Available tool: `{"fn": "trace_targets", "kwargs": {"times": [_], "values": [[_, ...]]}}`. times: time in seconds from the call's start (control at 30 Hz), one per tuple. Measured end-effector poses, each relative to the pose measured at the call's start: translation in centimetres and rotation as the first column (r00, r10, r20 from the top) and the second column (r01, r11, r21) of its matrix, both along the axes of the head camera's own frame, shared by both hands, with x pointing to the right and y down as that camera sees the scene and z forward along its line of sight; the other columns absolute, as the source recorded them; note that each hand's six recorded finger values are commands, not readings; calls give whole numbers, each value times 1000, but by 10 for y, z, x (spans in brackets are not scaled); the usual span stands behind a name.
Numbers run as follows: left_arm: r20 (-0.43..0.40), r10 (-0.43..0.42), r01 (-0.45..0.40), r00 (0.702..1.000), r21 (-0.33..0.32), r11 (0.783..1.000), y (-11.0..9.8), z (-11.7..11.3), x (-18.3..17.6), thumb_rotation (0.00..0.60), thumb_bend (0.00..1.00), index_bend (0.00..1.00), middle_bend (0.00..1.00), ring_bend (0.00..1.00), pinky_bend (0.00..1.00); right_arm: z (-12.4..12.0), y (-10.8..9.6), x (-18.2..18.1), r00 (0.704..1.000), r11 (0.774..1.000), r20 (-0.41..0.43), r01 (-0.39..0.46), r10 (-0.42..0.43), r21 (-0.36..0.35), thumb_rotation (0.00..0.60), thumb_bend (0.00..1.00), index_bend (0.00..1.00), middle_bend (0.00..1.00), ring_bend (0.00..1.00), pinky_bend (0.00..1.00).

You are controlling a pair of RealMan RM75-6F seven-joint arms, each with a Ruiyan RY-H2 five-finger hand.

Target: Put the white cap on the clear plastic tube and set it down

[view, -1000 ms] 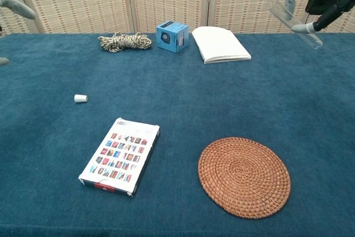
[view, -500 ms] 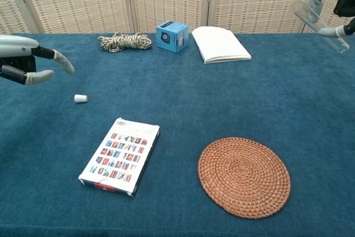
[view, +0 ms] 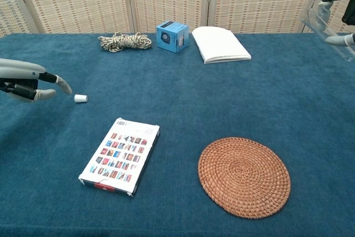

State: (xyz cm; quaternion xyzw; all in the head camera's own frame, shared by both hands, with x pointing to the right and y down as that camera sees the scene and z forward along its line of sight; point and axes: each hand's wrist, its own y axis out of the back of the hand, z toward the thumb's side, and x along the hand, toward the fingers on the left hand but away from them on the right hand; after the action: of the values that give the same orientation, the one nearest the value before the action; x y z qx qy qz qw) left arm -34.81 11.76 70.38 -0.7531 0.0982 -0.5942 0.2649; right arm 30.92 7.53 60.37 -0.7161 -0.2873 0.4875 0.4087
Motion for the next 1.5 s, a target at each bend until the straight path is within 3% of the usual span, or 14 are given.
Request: {"fn": "trace_targets", "kwargs": {"times": [0.47, 1.5], "values": [[14, -30, 31, 999, -37, 999, 0, 16, 4, 164, 546, 155, 990, 1000, 1000, 0, 4, 5, 1000, 1000, -2, -8, 8, -4, 600, 753, 856, 1000, 1000, 1000], [-22, 4, -4, 1000, 2, 1000, -19, 11, 33, 172, 546, 154, 990, 1000, 1000, 2, 8, 18, 999, 999, 3, -43, 43, -12, 600, 757, 856, 1000, 1000, 1000]]}}
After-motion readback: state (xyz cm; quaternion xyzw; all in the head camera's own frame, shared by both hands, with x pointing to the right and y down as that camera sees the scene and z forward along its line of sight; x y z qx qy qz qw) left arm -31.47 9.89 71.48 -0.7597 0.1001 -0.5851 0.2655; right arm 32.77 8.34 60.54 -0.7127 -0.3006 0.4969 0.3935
